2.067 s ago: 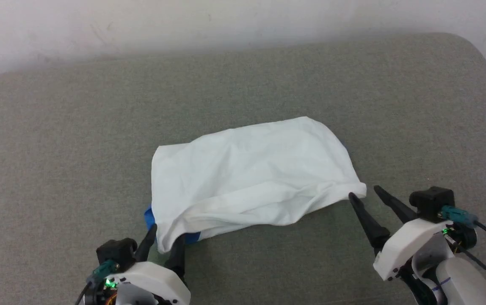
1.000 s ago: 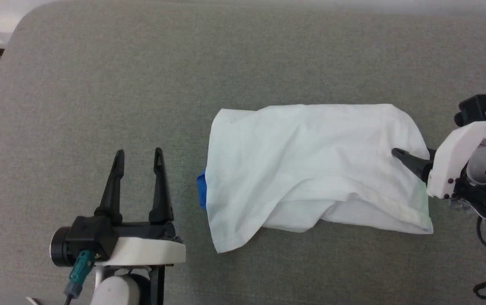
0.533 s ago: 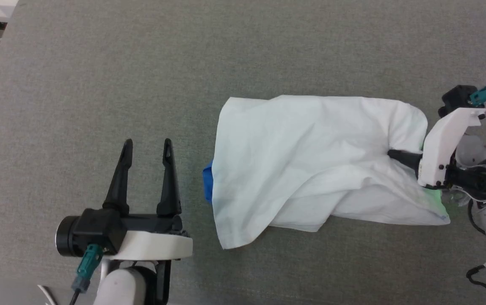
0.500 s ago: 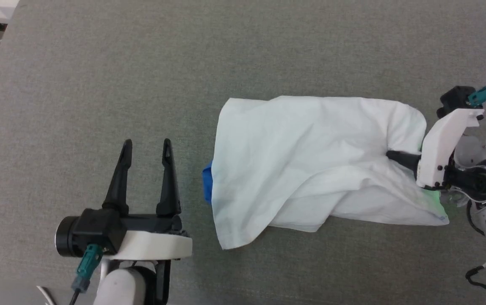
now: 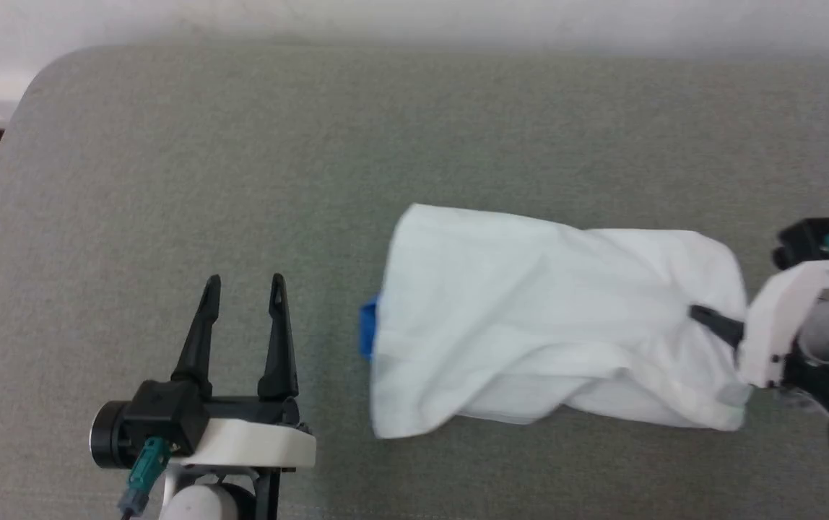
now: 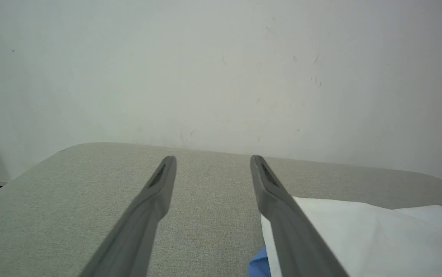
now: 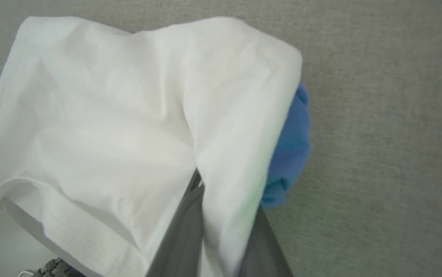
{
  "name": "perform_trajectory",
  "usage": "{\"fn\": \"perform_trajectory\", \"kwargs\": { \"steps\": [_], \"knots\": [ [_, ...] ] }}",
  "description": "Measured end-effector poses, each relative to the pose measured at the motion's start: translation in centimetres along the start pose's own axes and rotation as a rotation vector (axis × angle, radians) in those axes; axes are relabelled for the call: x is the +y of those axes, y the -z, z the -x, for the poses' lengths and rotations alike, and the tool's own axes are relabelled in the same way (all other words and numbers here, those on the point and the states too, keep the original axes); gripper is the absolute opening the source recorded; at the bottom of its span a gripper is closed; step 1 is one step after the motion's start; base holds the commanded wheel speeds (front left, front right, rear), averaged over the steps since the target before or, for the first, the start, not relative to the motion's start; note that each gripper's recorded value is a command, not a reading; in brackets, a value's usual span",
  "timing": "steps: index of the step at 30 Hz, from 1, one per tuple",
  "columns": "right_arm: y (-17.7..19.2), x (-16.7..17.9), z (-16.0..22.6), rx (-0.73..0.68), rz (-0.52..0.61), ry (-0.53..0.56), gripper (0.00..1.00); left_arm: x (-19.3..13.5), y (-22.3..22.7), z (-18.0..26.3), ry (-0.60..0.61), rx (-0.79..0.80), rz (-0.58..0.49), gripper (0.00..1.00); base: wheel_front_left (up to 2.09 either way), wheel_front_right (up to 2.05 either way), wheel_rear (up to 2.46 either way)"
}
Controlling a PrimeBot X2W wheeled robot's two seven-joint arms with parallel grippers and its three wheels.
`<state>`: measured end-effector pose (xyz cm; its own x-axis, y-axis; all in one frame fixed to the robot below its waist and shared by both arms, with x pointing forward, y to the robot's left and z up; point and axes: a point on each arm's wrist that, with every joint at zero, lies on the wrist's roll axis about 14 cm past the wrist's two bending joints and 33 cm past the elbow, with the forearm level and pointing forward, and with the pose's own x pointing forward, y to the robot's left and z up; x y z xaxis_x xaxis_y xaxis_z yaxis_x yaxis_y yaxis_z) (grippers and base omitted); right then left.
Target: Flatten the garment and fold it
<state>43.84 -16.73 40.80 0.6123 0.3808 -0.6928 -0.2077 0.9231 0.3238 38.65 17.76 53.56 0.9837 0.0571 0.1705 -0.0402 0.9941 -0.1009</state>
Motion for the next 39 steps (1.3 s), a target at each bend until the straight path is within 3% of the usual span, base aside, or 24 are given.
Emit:
{"fn": "perform_trajectory", "kwargs": {
  "steps": [6,10,24,31,32,33,34,35,39],
  "knots": [
    [-0.4,-5.8,4.3,-0.066,-0.051,0.160,0.00,-1.3,-0.8,0.3,0.043,-0.022,0.015,1.00,0.00,0.00,0.00],
    [-0.8,-6.6,5.6,-0.086,-0.069,0.188,0.00,-1.7,-1.3,0.5,0.060,-0.035,0.020,1.00,0.00,0.00,0.00],
    [-2.3,10.0,2.0,-0.060,-0.080,-0.233,0.00,-1.5,-1.9,2.0,0.059,-0.042,0.022,1.00,0.00,0.00,0.00],
    [-2.6,13.4,-1.5,-0.046,-0.076,-0.277,0.00,-1.9,-1.8,1.3,0.065,-0.042,0.039,1.00,0.00,0.00,0.00],
    [-2.1,13.8,-2.1,-0.031,-0.071,-0.279,0.06,-1.8,-1.7,1.1,0.059,-0.039,0.039,1.00,0.00,0.00,0.00],
    [-1.8,14.0,-2.7,-0.026,-0.061,-0.276,0.35,-1.8,-1.5,1.1,0.056,-0.034,0.039,1.00,0.00,0.00,0.00],
    [-1.5,14.3,-3.2,-0.020,-0.054,-0.278,0.55,-1.7,-1.4,1.0,0.053,-0.028,0.041,1.00,0.00,0.00,0.00],
    [-1.1,14.6,-3.7,-0.010,-0.048,-0.281,1.00,-1.7,-1.1,0.9,0.047,-0.022,0.041,1.00,0.00,0.00,0.00],
    [-0.1,15.9,-5.1,0.003,0.001,-0.302,1.00,-1.2,-0.4,0.6,0.029,-0.003,0.034,1.00,0.00,0.00,0.00]
  ]
}}
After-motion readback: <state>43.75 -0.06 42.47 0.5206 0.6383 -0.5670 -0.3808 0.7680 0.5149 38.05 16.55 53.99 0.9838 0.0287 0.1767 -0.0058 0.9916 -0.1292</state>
